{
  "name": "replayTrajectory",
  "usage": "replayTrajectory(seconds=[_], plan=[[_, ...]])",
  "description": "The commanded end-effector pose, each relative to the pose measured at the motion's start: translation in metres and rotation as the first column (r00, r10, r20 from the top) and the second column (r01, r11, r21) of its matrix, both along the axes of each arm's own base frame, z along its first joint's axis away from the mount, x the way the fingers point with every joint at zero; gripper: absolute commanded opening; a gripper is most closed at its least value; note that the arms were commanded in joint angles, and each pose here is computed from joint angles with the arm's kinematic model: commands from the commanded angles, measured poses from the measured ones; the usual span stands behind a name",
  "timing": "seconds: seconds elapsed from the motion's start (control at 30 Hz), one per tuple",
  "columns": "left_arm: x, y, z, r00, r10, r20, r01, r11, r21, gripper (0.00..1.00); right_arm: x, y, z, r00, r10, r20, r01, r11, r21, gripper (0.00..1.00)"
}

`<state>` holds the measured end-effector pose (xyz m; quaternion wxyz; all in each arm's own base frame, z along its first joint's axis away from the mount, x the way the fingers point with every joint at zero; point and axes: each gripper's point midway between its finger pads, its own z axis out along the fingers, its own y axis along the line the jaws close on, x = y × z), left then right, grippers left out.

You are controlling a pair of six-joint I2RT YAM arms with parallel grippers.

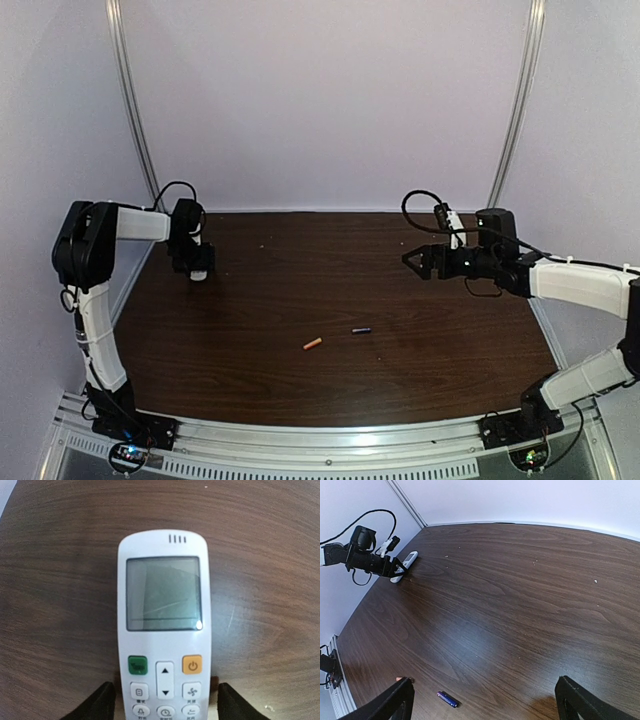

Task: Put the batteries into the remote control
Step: Pick up the remote control from the center of the board, then pass from the left arm to the right

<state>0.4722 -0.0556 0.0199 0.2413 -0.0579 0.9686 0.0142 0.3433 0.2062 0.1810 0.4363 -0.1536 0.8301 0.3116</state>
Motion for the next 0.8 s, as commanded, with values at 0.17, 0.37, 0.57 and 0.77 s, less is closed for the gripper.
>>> replayTrajectory(seconds=[0.17, 0.37, 0.57, 0.77], plan=[[0.017, 0.002, -0.010, 1.000, -0.002, 0.001, 0.002, 0.999, -0.035, 0.49, 0.013, 0.007, 0.021, 1.000, 0.014, 0.025, -0.015, 0.999, 0.046, 1.00], [0.011, -0.022, 0.009, 0.998, -0.050, 0.031, 0.054, 0.991, -0.121, 0.34, 0.013, 0.011, 0.027, 0.999, 0.033, 0.030, -0.035, 0.997, 0.071, 1.00], [-0.021, -0.121, 0.068, 0.933, -0.326, 0.153, 0.358, 0.888, -0.288, 0.31, 0.006, 0.022, 0.028, 0.994, 0.108, 0.028, -0.110, 0.990, 0.087, 1.00], [-0.085, -0.207, 0.126, 0.767, -0.578, 0.278, 0.639, 0.656, -0.401, 0.30, -0.014, 0.034, 0.038, 0.978, 0.196, 0.073, -0.200, 0.978, 0.053, 1.00]])
